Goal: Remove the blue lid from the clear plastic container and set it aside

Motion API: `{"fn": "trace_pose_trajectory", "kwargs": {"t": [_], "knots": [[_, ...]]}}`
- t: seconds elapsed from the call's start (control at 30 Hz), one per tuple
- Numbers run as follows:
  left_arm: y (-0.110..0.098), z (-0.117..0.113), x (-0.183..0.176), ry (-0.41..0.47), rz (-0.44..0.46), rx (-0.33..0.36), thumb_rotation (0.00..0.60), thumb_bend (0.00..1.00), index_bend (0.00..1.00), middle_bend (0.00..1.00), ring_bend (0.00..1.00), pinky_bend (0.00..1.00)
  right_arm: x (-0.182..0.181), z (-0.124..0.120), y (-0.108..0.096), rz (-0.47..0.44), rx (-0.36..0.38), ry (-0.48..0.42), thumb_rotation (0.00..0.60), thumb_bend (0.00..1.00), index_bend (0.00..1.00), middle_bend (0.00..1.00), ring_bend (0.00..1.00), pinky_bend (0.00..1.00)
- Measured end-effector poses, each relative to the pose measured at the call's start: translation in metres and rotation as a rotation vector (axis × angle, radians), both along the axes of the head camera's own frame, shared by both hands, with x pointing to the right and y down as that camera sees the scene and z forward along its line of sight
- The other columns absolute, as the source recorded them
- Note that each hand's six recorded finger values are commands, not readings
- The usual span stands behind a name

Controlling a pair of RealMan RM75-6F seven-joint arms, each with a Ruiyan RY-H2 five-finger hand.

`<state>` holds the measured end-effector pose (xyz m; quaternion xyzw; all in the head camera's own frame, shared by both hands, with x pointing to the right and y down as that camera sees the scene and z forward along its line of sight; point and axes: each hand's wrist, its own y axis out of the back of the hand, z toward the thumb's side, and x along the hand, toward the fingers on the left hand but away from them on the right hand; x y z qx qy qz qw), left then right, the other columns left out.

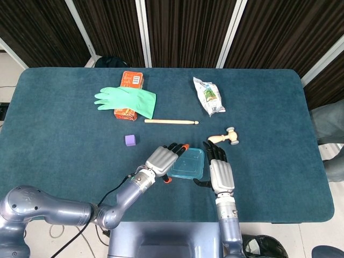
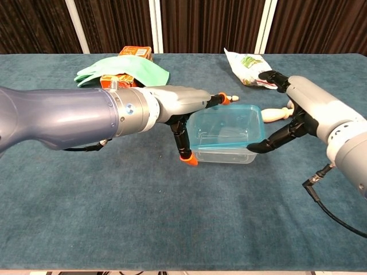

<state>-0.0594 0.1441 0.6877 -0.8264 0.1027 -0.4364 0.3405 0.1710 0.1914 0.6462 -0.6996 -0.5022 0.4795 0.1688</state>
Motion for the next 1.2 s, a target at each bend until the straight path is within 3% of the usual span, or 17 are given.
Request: {"fn": "trace_pose_trajectory", "kwargs": {"t": [0.13, 0.67, 1.0, 1.2], "knots": [[-0.0007, -0.0001, 0.0004, 0.007, -0.006, 0.001, 0.6, 0.0, 0.0, 0.0, 0.0, 0.2, -0.0007, -0.0009, -0.0007, -0.002, 0.008, -0.008, 0.6, 0.23, 0.16, 0.0, 0.0, 0.0], [-0.0044, -0.0019, -0.0029, 0.033, -0.044, -0.006, 0.6, 0.0, 0.0, 0.0, 0.0, 0.19, -0.004, 0.0036, 0.0061, -0.013, -0.005, -0.027, 0.6, 0.23, 0.24, 0.0, 0.0, 0.0], [-0.0072, -0.0046, -0.0039, 0.047, -0.064, -0.015, 0.6, 0.0, 0.0, 0.0, 0.0, 0.19, -0.0078, 0.0026, 0.0003, -0.016, 0.002, -0.024, 0.6, 0.44, 0.37, 0.0, 0.0, 0.0], [-0.0087, -0.0066, -0.0046, 0.058, -0.074, -0.023, 0.6, 0.0, 0.0, 0.0, 0.0, 0.18, -0.0074, 0.0035, 0.0001, -0.018, -0.005, -0.021, 0.6, 0.51, 0.44, 0.0, 0.0, 0.0]]}}
